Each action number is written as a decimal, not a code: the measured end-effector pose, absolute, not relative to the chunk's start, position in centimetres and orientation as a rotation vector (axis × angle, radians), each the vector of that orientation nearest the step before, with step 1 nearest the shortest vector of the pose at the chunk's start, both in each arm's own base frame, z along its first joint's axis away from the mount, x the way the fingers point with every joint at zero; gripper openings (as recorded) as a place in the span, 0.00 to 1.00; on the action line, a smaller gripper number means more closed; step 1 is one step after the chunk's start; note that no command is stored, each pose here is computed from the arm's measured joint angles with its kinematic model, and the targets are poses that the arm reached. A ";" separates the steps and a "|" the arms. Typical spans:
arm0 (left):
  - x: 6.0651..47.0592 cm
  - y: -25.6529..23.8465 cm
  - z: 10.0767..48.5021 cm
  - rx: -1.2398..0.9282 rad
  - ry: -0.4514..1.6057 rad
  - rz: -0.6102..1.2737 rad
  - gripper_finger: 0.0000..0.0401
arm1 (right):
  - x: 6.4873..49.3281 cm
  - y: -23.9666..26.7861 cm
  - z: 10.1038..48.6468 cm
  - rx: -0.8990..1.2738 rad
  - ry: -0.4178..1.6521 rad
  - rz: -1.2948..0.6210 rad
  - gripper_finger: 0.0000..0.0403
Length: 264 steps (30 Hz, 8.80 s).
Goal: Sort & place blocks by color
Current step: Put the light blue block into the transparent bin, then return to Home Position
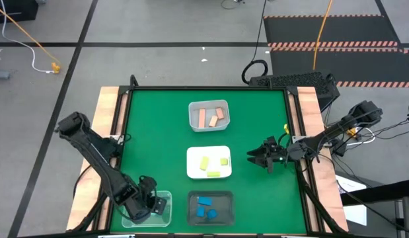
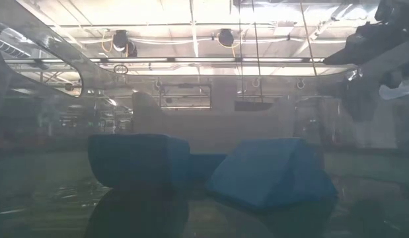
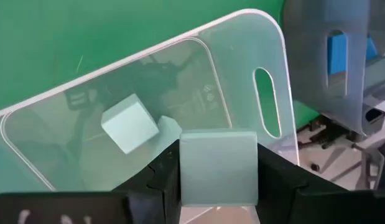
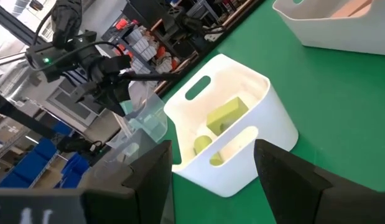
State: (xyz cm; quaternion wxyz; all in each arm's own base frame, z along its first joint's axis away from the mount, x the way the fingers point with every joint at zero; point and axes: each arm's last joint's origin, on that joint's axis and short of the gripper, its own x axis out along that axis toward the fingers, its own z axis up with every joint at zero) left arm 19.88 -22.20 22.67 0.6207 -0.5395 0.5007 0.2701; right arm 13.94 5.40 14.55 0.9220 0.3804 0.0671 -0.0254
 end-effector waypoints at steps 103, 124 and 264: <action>17.3 -0.2 18.1 -0.590 0.211 0.402 0.60 | 13.9 5.4 14.6 0.782 0.138 -0.050 0.54; 14.9 0.0 14.1 -0.634 0.087 0.310 0.60 | 13.6 5.2 15.7 0.821 0.064 -0.016 0.54; 2.1 9.2 21.5 -0.240 -0.956 1.298 0.60 | 0.1 -7.0 23.2 0.201 -1.398 -1.250 0.54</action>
